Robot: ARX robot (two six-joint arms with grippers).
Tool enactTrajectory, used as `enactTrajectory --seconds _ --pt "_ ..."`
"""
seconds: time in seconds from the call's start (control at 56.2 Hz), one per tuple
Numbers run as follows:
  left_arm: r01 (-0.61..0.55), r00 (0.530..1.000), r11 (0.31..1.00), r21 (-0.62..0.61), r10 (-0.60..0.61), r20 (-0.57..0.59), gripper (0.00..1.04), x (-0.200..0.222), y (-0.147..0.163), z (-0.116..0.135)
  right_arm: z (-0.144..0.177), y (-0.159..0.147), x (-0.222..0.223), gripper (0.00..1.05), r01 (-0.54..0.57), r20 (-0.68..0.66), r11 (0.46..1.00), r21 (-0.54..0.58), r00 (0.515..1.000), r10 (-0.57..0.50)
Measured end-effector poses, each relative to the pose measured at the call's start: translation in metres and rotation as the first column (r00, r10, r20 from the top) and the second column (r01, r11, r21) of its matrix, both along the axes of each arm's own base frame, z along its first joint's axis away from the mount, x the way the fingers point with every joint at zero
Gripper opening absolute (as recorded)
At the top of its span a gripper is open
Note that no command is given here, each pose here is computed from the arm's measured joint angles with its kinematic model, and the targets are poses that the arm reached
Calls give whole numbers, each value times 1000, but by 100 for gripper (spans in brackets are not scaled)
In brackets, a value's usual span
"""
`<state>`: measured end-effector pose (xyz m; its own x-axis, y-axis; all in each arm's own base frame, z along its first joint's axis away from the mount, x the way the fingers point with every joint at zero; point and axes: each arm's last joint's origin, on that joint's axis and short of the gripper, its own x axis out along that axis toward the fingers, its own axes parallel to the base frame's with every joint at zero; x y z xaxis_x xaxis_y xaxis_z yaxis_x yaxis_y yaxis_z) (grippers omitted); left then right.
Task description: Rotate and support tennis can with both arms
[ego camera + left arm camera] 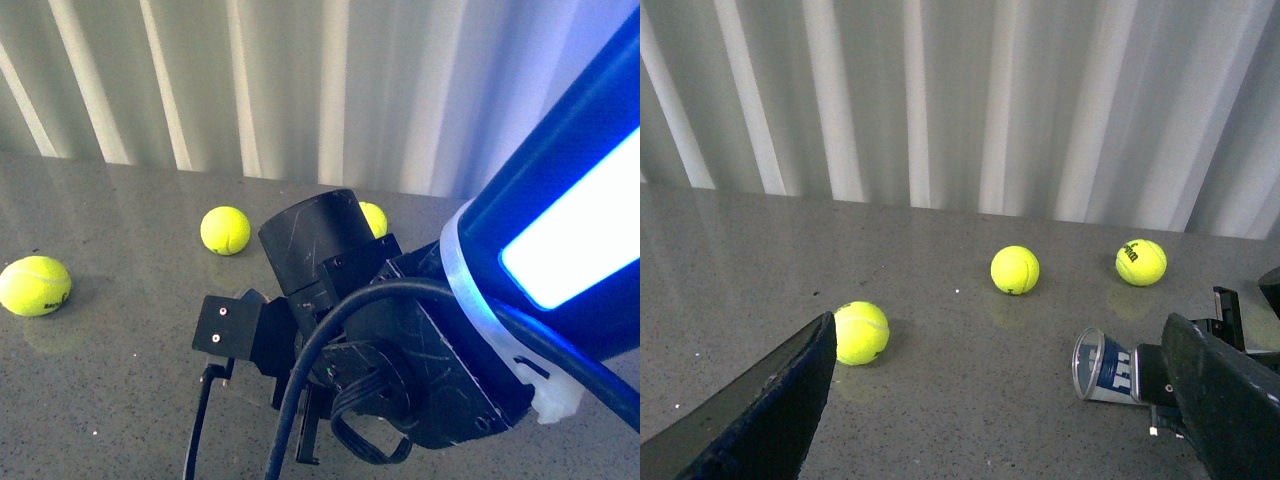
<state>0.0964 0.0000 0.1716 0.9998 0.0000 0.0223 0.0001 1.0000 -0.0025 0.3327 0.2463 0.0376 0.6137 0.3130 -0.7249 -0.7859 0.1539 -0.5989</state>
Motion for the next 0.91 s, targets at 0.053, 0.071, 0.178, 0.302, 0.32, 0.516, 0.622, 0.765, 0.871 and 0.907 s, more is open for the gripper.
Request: enactTrajectory --seconds 0.053,0.071,0.178,0.302,0.32,0.516,0.622,0.765,0.871,0.907 --pt "0 1000 1000 0 0 0 98 0 0 0 1 -2 -3 53 -4 -10 1000 -3 1000 3" --pt "0 1000 1000 0 0 0 98 0 0 0 1 -2 -4 55 -3 -11 1000 -4 1000 3" --pt "0 1000 1000 0 0 0 98 0 0 0 3 -8 -10 71 2 -33 1000 -14 999 -3" --pt "0 1000 1000 0 0 0 98 0 0 0 9 -14 -17 94 5 -38 1000 -18 999 -6" --pt "0 1000 1000 0 0 0 98 0 0 0 9 -15 -17 95 6 -38 1000 -18 999 -6" --pt "0 1000 1000 0 0 0 98 0 0 0 26 -25 -20 97 24 -18 1000 1 1000 -23" --pt "0 1000 1000 0 0 0 98 0 0 0 34 -32 -20 97 41 -8 999 12 999 -41" --pt "0 1000 1000 0 0 0 98 0 0 0 43 -43 -22 97 67 -1 997 24 998 -67" --pt "0 1000 1000 0 0 0 98 0 0 0 53 -57 -30 97 89 0 995 40 996 -89" --pt "0 1000 1000 0 0 0 98 0 0 0 57 -65 -37 97 101 -1 994 48 995 -102"
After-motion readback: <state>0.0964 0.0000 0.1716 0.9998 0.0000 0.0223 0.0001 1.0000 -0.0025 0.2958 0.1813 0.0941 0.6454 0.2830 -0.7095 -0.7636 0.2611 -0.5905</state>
